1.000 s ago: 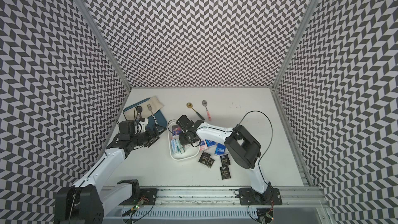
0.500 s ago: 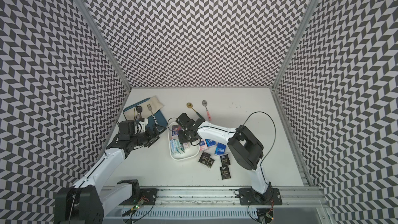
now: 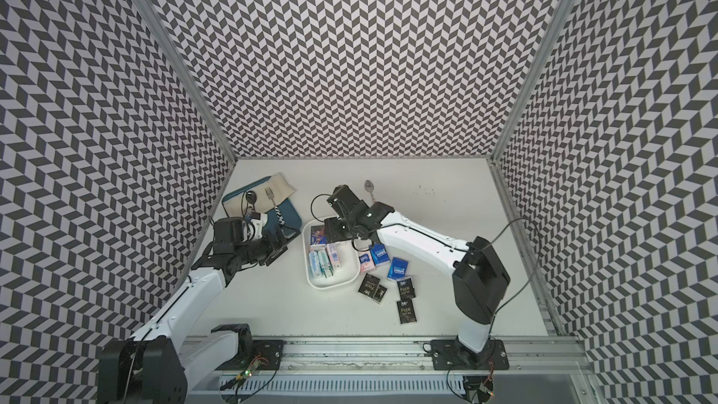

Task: Put the pocket tissues into the storage box
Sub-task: Place the pocket tissues in the storage box, then pick up the pocket tissues from the center of the board.

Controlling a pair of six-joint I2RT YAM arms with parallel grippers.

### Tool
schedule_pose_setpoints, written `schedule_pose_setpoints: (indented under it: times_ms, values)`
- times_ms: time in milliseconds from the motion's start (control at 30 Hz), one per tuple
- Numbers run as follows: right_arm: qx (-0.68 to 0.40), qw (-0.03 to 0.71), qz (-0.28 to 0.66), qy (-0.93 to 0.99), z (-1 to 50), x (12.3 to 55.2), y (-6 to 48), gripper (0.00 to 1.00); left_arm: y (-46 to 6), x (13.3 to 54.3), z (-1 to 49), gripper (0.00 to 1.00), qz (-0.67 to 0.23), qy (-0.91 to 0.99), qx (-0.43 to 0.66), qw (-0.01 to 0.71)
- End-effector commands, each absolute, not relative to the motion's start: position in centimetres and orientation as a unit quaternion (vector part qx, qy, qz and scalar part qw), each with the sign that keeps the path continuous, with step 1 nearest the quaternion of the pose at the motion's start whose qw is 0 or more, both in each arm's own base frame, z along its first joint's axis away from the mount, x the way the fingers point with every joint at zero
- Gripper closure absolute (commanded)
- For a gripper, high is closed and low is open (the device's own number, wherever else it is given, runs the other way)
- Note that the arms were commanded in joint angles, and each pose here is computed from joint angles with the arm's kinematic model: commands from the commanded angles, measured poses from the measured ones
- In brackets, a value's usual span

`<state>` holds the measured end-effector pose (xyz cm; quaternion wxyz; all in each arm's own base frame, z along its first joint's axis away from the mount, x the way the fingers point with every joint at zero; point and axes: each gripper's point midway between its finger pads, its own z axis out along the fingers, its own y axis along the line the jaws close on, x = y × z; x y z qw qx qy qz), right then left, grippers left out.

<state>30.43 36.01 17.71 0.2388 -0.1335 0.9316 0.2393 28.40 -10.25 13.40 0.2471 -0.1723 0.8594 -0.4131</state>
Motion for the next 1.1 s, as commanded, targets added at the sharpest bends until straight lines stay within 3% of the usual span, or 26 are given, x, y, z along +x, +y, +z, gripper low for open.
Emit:
schedule_pose_setpoints:
  times_ms: [0,267,600,867,1067]
  values:
    - [-0.137,0.258,0.214,0.932,17.9,31.7,32.5,0.38,-10.4,28.6,14.9,0.0,-0.414,0.859,-0.151,0.262]
    - [-0.132,0.228,0.184,0.947,14.1,33.3,25.3,0.38,-11.3,28.6,15.1,0.0,-0.412,0.864,-0.136,0.254]
    - [-0.136,0.161,0.175,0.962,7.2,31.4,23.1,0.43,-13.6,29.0,15.2,0.0,-0.417,0.87,-0.111,0.238]
    - [-0.141,0.142,0.185,0.962,4.6,30.4,23.1,0.3,-14.3,28.8,15.4,0.0,-0.415,0.872,-0.106,0.236]
    - [-0.137,0.122,0.194,0.964,2.9,29.9,23.3,0.28,-14.3,28.8,15.5,0.0,-0.416,0.871,-0.107,0.238]
